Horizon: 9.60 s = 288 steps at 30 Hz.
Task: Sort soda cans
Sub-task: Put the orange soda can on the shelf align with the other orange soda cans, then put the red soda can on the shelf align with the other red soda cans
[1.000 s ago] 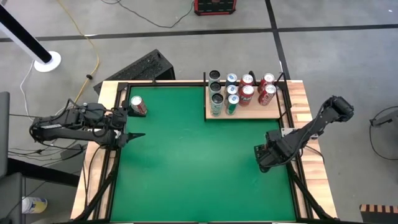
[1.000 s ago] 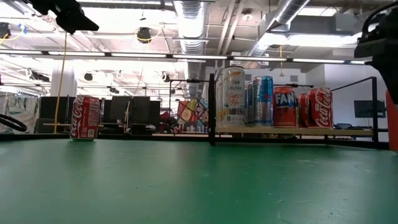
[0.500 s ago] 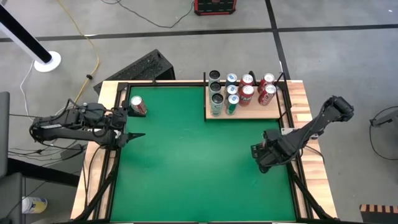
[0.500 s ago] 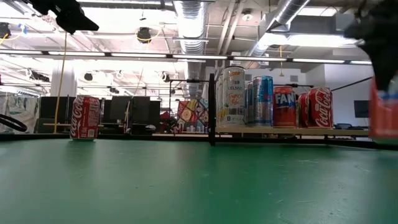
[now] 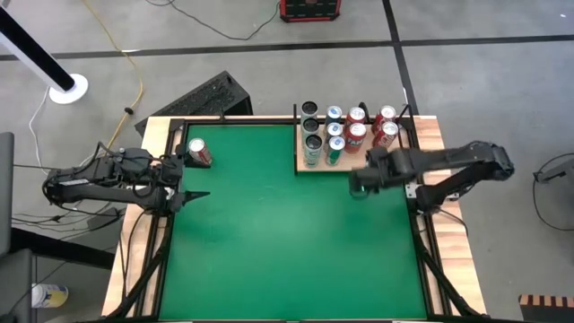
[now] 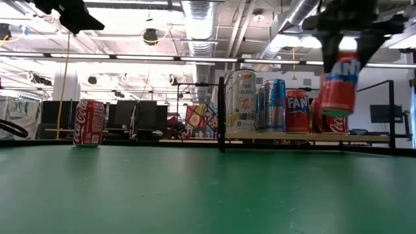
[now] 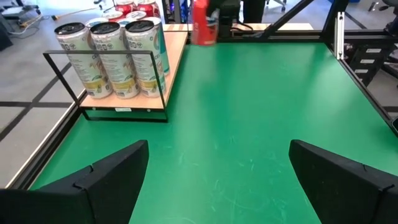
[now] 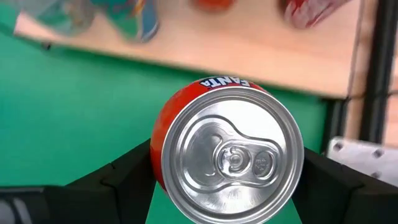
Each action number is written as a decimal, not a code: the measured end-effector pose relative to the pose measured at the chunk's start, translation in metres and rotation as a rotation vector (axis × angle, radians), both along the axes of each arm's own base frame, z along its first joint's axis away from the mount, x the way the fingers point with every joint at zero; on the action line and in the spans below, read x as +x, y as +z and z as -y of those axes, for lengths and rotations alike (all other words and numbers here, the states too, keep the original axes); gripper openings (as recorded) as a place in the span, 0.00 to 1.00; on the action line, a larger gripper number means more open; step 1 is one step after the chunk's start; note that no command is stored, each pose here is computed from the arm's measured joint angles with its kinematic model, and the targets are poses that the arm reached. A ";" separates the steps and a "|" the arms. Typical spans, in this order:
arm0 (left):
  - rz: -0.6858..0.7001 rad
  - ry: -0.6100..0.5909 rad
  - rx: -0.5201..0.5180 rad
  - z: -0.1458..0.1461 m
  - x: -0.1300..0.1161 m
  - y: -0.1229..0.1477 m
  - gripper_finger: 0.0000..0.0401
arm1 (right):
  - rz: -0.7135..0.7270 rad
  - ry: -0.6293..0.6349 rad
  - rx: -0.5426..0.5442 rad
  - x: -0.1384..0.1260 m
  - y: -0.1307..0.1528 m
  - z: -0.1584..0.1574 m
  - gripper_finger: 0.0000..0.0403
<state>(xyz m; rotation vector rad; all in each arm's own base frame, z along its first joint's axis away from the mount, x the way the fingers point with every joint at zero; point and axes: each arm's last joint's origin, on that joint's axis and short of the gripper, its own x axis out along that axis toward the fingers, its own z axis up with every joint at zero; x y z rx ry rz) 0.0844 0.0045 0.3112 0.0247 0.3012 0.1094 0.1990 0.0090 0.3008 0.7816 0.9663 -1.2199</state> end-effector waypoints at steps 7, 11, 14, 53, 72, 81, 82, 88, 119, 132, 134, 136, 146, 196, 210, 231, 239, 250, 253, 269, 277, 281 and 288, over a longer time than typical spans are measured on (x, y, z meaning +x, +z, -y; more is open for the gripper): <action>-0.006 -0.003 0.007 0.000 0.000 0.000 0.93 | -0.020 -0.004 -0.005 0.003 0.006 0.052 0.80; -0.006 -0.003 0.007 0.000 0.000 0.000 0.93 | -0.019 0.015 -0.011 0.011 0.001 0.075 0.81; -0.006 -0.010 0.005 0.000 0.000 0.000 0.93 | -0.038 0.021 0.001 0.016 -0.004 0.088 0.81; -0.008 -0.023 -0.008 0.001 0.000 -0.001 0.93 | -0.087 0.095 0.007 0.036 -0.004 0.107 0.97; -0.007 -0.018 -0.043 0.001 0.000 -0.001 0.93 | -0.176 0.214 0.145 0.035 -0.013 0.037 0.42; 0.002 -0.013 -0.039 0.001 0.000 0.000 0.93 | -0.156 0.268 0.101 0.039 -0.024 0.058 0.07; 0.003 -0.012 -0.039 0.001 0.000 0.000 0.93 | -0.158 0.266 0.102 0.038 -0.024 0.061 0.07; -0.002 -0.012 -0.040 0.001 0.000 -0.001 0.93 | -0.155 0.249 0.097 0.036 -0.023 0.079 0.04; -0.266 0.378 -0.002 -0.012 0.013 -0.021 0.93 | -0.027 0.470 0.139 0.040 -0.011 0.006 0.05; -0.768 0.853 -0.149 -0.111 0.053 -0.003 0.93 | 0.092 0.580 0.078 0.029 -0.001 -0.051 0.05; -0.788 0.863 -0.212 -0.127 0.050 -0.003 0.93 | 0.095 0.596 0.078 0.028 0.000 -0.055 0.05; -0.813 0.883 -0.253 -0.142 0.044 -0.006 0.93 | 0.101 0.606 0.074 0.028 0.000 -0.058 0.05; -0.923 0.854 -0.408 -0.182 0.040 -0.034 0.93 | 0.103 0.615 0.061 0.027 0.000 -0.060 0.05; -0.902 0.141 -0.273 -0.033 0.170 -0.052 0.70 | 0.099 0.612 0.065 0.028 0.000 -0.060 0.05; -0.910 -0.121 -0.105 0.079 0.265 -0.075 0.70 | 0.106 0.618 0.054 0.028 0.000 -0.060 0.05; -0.911 -0.203 0.014 0.096 0.308 -0.068 0.96 | 0.095 0.635 0.087 0.027 -0.001 -0.062 0.05; -0.850 -0.221 0.022 0.096 0.307 -0.048 0.98 | 0.125 0.633 0.088 0.029 0.000 -0.063 0.05; -0.666 -0.213 0.083 0.090 0.242 0.033 0.98 | 0.423 0.710 -0.085 0.051 0.004 -0.110 0.06; -0.605 -0.158 0.120 0.088 0.204 0.048 0.98 | 0.518 0.727 -0.182 0.064 -0.002 -0.131 0.07; 0.125 -0.213 0.010 0.062 0.057 -0.016 0.98 | 0.718 0.786 -0.242 0.144 -0.048 -0.154 0.15; 0.362 -0.185 0.046 0.056 0.046 -0.065 0.98 | 0.757 0.910 -0.369 0.149 -0.018 -0.147 0.15; 0.379 -0.131 0.037 0.052 0.043 -0.090 0.98 | 0.784 0.956 -0.418 0.150 -0.012 -0.147 0.15; 0.323 -0.135 -0.017 0.050 0.038 -0.131 0.98 | 0.823 0.908 -0.412 0.159 -0.013 -0.136 0.15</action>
